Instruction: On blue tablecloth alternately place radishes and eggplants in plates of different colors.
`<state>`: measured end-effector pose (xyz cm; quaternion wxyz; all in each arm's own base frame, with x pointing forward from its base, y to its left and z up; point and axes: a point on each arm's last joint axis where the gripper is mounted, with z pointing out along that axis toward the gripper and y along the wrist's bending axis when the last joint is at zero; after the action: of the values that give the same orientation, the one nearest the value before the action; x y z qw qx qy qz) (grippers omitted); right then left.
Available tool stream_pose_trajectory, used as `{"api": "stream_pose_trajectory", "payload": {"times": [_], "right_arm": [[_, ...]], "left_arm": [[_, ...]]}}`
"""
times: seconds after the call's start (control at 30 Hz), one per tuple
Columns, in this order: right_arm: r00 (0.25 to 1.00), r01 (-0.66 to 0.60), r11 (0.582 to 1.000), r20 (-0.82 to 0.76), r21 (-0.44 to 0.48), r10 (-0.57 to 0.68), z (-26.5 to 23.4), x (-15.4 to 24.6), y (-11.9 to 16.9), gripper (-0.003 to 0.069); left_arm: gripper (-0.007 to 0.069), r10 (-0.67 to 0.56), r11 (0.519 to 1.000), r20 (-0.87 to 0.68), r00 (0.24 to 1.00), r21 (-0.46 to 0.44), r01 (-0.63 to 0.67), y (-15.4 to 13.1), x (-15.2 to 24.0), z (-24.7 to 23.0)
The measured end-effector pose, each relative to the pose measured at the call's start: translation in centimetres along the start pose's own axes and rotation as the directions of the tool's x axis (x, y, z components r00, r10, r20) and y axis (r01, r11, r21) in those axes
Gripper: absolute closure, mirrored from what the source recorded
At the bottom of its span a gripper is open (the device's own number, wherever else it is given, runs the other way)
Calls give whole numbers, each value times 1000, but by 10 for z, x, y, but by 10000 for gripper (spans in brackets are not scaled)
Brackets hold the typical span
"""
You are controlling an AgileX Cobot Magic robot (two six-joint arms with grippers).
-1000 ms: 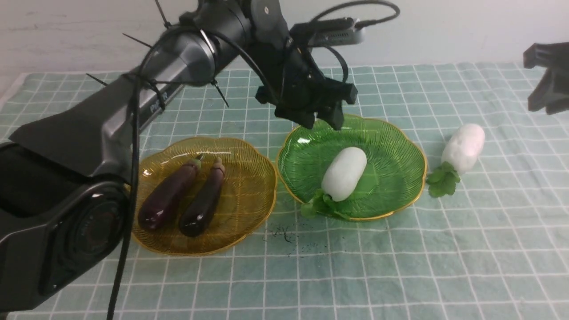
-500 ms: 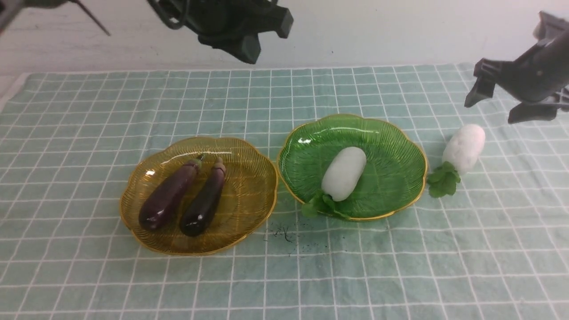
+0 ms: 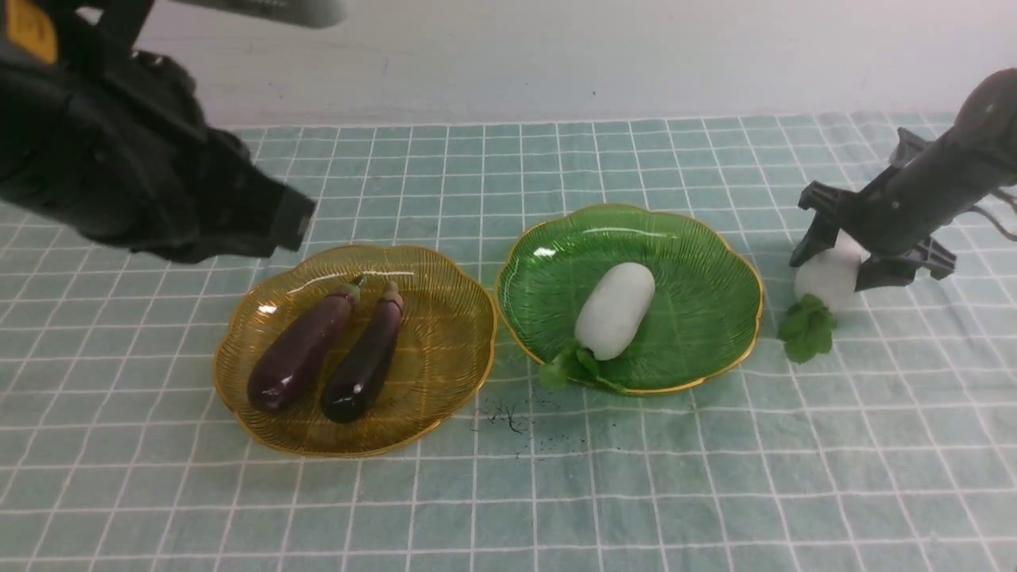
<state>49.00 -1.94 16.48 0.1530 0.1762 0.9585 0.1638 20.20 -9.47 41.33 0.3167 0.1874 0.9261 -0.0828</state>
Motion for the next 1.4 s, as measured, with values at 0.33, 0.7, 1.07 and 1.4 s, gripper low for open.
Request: {"api": "stream_pose_trajectory", "payload": {"times": [0.33, 0.7, 1.07, 1.4], "right_arm": [[985, 158, 986, 84, -57, -153, -108, -7, 47, 190], [947, 307, 948, -74, -87, -314, -58, 43, 114, 190], [946, 288, 955, -134, -72, -296, -36, 53, 113, 81], [904, 428, 902, 33, -50, -427, -163, 94, 115, 223]], "left_arm": [[633, -80, 997, 101, 992, 9, 80, 1, 35, -15], [633, -113, 994, 130, 985, 15, 112, 3, 67, -10], [633, -116, 993, 157, 981, 24, 113, 3, 73, -16], [633, -116, 993, 167, 979, 25, 113, 3, 74, -19]]}}
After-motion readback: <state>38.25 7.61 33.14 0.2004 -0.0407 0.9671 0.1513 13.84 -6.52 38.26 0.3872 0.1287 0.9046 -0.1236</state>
